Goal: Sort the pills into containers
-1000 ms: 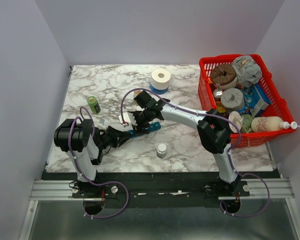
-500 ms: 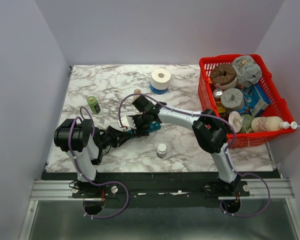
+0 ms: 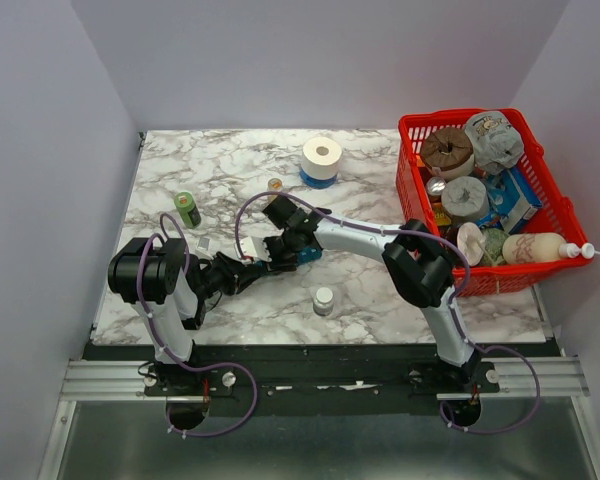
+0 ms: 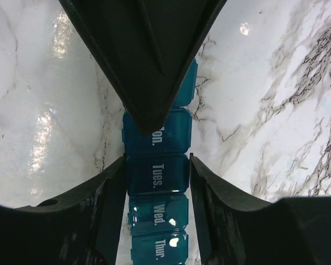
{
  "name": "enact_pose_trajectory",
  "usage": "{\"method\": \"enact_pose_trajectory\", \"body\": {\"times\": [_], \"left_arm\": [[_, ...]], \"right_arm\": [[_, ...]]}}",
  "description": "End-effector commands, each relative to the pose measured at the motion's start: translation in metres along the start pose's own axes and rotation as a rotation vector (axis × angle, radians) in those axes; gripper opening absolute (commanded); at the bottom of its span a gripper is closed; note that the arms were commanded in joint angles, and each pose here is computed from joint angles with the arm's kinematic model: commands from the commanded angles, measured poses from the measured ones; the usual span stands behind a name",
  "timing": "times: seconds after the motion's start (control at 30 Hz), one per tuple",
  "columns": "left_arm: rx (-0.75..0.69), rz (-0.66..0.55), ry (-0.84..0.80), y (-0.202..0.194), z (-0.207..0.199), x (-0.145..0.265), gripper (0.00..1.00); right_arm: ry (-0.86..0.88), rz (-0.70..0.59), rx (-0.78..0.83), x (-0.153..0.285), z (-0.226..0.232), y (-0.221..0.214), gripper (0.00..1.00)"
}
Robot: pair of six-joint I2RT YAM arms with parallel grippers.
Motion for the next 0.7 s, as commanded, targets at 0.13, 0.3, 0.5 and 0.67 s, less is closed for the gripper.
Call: {"method": "enact_pose_trajectory", "body": {"times": [0.13,0.3,0.5,0.67], "left_arm": [[-0.014,-0.047,0.142,-0.002,0.034,0.002,0.0],[-0.018,-0.047,0.16,-0.002,0.036,0.002,0.0],[-0.021,-0.052,0.173,-0.002,0.038,0.002,0.0],[-0.023,-0.053,0.178,-0.002,0.039,0.003,0.0]], "right_arm": [[0.057,0.005,-0.016,-0.002,0.009,0.005,0.49],[0.095,-0.007,-0.033,0.002,0.011,0.011,0.49],[0.133,-0.014,-0.047,0.008,0.011,0.017,0.49],[0.145,-0.023,-0.08,0.013,0.006,0.016,0.52]]}}
Point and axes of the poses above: each gripper's point midway between its finger pads, its own x axis back along the fingers, its own z axis along the line the jaws close on, y = z × x, the point moved 2 cm from there along x, back along the fingers, and after that the axes turned 3 degrees about -x, right-handed, at the moved point
